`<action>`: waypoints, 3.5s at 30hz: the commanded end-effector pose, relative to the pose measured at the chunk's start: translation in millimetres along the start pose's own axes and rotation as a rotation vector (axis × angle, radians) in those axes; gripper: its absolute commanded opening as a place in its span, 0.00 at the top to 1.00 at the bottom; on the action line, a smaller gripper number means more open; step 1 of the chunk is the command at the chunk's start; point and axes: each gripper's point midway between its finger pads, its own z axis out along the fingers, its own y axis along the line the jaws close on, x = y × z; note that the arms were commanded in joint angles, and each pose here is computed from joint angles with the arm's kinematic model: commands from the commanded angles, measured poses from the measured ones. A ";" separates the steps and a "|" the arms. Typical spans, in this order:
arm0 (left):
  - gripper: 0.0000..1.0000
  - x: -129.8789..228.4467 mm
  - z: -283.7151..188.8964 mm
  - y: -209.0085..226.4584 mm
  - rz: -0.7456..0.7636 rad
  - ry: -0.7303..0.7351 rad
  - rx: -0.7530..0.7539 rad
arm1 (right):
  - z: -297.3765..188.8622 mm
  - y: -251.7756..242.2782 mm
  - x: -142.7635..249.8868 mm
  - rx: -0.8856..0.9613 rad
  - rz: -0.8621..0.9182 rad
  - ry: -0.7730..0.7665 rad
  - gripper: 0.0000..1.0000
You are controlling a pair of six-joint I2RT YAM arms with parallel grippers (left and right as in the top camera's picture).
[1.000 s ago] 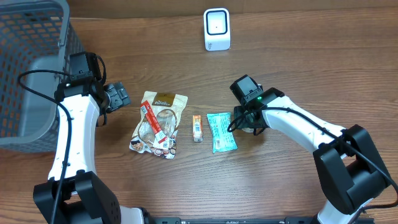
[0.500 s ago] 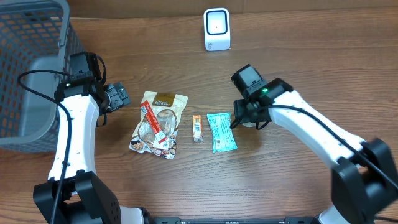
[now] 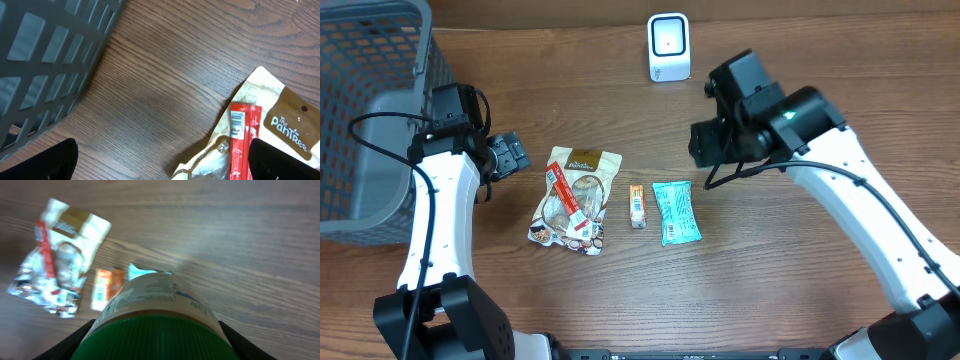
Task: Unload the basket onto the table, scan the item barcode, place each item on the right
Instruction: 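Lift the green jar and carry it up to the white scanner, then hold the green jar label in front of the scanner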
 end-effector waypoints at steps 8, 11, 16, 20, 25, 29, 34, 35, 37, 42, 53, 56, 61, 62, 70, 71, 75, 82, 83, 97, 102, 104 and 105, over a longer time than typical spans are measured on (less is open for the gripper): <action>0.00 -3.0 -4.2 1.6 0.011 -0.016 -0.009 | -47.9 10.3 -57.7 -0.101 -0.036 -0.201 0.57; 0.00 -3.0 -4.2 1.5 0.011 -0.016 -0.009 | -26.0 4.2 -83.4 -0.061 -0.040 -0.258 0.57; 0.00 -3.0 -4.2 1.5 0.011 -0.016 -0.009 | 15.6 5.7 -114.1 -0.062 -0.048 -0.297 0.55; 0.00 -3.0 -4.2 1.5 0.011 -0.016 -0.009 | 27.3 10.4 -140.0 -0.081 -0.045 -0.316 0.60; 0.00 -3.0 -4.2 1.5 0.011 -0.016 -0.009 | 32.8 20.0 -177.4 -0.105 -0.050 -0.367 0.60; 0.00 -3.0 -4.2 1.5 0.011 -0.016 -0.009 | 67.1 15.4 -188.1 -0.089 -0.051 -0.374 0.62; 0.00 -3.0 -4.2 1.5 0.011 -0.016 -0.009 | 114.5 4.1 -220.7 -0.033 -0.073 -0.485 0.60; 0.00 -3.0 -4.2 1.5 0.011 -0.016 -0.009 | 118.1 4.0 -224.4 -0.034 -0.073 -0.501 0.60; 0.00 -3.0 -4.2 1.5 0.011 -0.016 -0.009 | 120.9 3.5 -238.7 -0.029 -0.072 -0.570 0.66; 0.00 -3.0 -4.2 1.5 0.011 -0.016 -0.009 | 109.2 2.4 -275.8 -0.011 -0.056 -0.764 0.78; 0.00 -3.0 -4.2 1.5 0.011 -0.016 -0.009 | 125.2 -15.6 -299.4 0.066 -0.004 -0.920 0.96; 0.00 -3.0 -4.2 1.5 0.011 -0.016 -0.009 | 141.7 -18.2 -300.8 0.061 -0.003 -0.939 0.96; 0.00 -3.0 -4.2 1.5 0.011 -0.016 -0.009 | 156.8 -26.7 -303.1 0.056 0.015 -0.963 0.96; 0.00 -3.0 -4.2 1.5 0.011 -0.016 -0.009 | 157.3 -27.6 -304.0 0.055 0.016 -0.970 0.96; 0.00 -3.0 -4.2 1.5 0.011 -0.016 -0.009 | 163.7 -32.1 -307.2 0.048 0.024 -1.003 0.96; 0.00 -3.0 -4.2 1.5 0.011 -0.016 -0.009 | 165.2 -34.1 -307.2 0.048 0.028 -1.003 0.96; 0.00 -3.0 -4.2 1.5 0.011 -0.016 -0.009 | 168.3 -42.5 -307.8 0.024 0.095 -1.004 0.96; 0.00 -3.0 -4.2 1.5 0.011 -0.016 -0.009 | 173.3 -47.4 -307.8 0.009 0.132 -1.009 0.96; 0.00 -3.0 -4.2 1.5 0.011 -0.016 -0.009 | 173.0 -47.3 -308.0 0.008 0.132 -1.011 0.96; 0.00 -3.0 -4.2 1.5 0.011 -0.016 -0.009 | 178.4 -48.1 -307.0 -0.017 0.177 -1.011 0.96; 0.00 -3.0 -4.2 1.5 0.011 -0.016 -0.009 | 175.8 -47.5 -308.5 -0.020 0.177 -1.020 0.96; 0.00 -3.0 -4.2 1.5 0.011 -0.016 -0.009 | 163.1 -44.6 -313.8 -0.031 0.176 -1.047 0.96; 0.00 -3.0 -4.2 1.5 0.011 -0.016 -0.009 | 154.3 -42.9 -316.6 -0.036 0.177 -1.060 0.96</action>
